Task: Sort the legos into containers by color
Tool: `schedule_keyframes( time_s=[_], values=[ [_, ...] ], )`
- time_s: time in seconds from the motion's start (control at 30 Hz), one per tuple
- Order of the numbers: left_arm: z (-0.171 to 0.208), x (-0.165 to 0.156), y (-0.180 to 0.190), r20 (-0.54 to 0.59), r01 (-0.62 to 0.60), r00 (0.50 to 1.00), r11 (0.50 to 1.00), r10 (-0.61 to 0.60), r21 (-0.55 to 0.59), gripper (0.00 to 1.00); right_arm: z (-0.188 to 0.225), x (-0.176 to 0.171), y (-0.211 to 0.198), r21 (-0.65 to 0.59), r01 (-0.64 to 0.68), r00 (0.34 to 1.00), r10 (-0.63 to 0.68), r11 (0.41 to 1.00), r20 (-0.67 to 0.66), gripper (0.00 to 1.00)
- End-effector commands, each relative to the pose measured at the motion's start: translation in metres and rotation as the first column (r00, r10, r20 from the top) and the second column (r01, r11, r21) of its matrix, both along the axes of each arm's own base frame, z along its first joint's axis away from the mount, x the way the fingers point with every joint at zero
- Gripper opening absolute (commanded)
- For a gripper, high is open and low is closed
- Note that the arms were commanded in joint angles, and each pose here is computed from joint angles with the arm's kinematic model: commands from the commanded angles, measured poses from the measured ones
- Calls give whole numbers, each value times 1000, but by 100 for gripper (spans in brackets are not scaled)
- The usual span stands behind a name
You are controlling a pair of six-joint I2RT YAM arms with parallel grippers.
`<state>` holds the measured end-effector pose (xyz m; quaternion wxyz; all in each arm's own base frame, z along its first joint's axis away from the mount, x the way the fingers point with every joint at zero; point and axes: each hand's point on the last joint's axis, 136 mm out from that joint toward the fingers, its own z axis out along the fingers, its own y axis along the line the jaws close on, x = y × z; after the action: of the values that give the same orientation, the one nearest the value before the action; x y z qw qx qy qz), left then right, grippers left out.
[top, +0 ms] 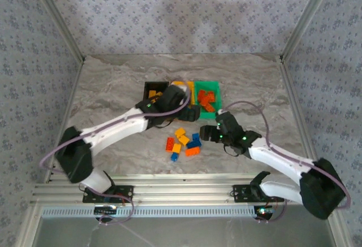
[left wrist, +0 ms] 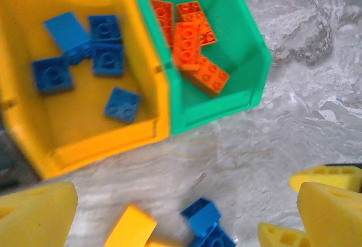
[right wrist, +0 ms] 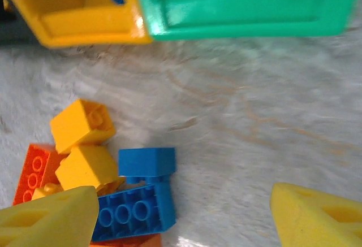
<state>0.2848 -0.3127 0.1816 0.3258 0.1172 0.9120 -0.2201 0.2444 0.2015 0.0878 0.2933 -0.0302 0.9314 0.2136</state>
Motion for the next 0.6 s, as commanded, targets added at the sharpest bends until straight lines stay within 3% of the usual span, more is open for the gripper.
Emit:
schedule_keyframes(
  time_s=[0.0,0.23,0.57],
  values=[
    [-24,-17,39,-17,-103,994,995,104,10,100,9,8,27,-26,-80,995,82,996,57,81],
    [-54,-55,110,-30,-235,971,971,237,50,100,-14,16,43,-105,-92,995,94,990,17,77],
    [-58,-68,149,1,-336,942,940,337,58,100,-44,24,44,-213,-86,995,74,973,-64,63]
  ],
)
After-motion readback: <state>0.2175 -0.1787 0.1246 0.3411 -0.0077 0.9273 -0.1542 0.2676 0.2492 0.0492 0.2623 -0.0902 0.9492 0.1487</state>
